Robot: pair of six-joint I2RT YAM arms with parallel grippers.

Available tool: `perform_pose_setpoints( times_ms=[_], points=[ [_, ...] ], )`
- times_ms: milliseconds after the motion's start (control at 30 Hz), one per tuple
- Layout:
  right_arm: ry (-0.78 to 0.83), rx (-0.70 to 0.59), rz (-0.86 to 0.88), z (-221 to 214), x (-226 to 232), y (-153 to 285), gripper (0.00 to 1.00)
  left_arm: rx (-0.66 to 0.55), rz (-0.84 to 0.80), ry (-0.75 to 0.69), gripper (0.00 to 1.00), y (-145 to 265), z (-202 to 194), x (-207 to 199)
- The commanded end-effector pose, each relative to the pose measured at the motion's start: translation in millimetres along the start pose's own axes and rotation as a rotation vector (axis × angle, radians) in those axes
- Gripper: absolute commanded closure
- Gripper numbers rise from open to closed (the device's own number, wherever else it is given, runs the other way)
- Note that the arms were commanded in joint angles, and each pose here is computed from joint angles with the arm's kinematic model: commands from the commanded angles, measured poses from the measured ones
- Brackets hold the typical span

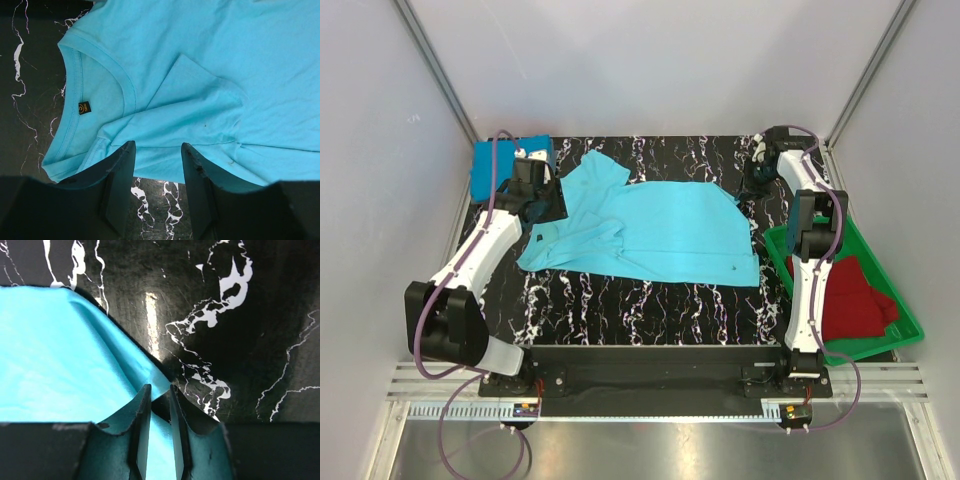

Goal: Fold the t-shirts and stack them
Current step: Fold the tshirt

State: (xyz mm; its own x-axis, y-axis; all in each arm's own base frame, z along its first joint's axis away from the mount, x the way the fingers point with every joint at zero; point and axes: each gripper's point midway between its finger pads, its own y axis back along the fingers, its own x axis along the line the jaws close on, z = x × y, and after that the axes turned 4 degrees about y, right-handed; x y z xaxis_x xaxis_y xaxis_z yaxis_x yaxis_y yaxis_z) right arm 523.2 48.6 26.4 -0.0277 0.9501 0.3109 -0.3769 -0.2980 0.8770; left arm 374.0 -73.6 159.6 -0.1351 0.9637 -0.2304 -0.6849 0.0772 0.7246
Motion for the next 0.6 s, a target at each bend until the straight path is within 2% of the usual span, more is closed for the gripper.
perform_pose_setpoints(
  times_ms=[0, 367, 567],
  points=[
    [0.015, -0.049, 0.039, 16, 8, 6, 0.71, -0.049, -0.011, -0.011, 0.53, 1, 14, -4],
    [0.016, -0.018, -0.036, 4, -9, -5, 0.72, -0.062, -0.043, -0.001, 0.52, 3, 21, -12],
    [0.014, 0.0, -0.011, -1, -7, -11, 0.74, -0.078, -0.031, -0.002, 0.52, 6, 24, -10]
  ],
)
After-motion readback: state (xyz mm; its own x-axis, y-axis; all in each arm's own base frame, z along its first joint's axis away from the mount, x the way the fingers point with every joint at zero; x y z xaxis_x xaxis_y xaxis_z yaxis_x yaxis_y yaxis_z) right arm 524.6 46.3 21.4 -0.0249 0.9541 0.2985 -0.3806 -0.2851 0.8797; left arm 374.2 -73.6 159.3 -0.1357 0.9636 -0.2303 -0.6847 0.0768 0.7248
